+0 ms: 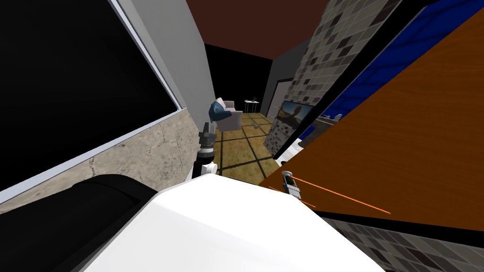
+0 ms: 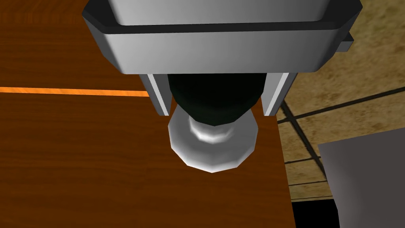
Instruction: Pull the door open
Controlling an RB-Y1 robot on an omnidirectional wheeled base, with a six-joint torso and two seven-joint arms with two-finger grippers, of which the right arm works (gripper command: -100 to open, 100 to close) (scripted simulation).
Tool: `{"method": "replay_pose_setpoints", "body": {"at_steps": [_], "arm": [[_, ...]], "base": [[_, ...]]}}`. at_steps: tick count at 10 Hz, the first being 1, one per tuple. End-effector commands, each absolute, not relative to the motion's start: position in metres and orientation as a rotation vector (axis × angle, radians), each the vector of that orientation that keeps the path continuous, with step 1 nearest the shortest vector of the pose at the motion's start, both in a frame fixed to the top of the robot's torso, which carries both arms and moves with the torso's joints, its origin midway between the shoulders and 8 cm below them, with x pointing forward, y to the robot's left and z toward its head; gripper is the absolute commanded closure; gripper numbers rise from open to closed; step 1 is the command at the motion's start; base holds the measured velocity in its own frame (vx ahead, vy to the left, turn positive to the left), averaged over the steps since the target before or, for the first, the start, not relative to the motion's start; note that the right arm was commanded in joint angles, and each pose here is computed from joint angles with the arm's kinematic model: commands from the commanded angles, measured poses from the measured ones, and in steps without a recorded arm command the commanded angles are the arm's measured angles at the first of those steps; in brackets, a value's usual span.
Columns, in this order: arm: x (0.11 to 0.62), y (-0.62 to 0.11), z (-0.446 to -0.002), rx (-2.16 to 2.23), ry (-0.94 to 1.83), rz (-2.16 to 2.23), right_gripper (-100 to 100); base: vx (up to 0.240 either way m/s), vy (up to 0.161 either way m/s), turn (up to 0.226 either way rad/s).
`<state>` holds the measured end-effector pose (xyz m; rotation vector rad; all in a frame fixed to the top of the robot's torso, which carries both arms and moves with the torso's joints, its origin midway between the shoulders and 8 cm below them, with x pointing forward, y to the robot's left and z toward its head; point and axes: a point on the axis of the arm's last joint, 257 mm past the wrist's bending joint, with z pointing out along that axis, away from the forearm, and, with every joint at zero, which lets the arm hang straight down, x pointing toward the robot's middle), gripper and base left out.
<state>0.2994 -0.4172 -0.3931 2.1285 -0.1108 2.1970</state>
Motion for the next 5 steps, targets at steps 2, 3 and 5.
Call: {"method": "replay_pose_setpoints", "body": {"at_steps": [2,3,5], "arm": [[0.272,-0.420,-0.391,2.143,-0.076,2.209,100],[0.272,-0.420,-0.391,2.143,-0.076,2.209,100],[0.244,-0.418,-0.392,2.175,-0.034,2.222,100]], "base": [[-0.014,0.003,-0.006],[-0.009,0.004,-0.019],[-0.007,0.004,-0.012]]}}
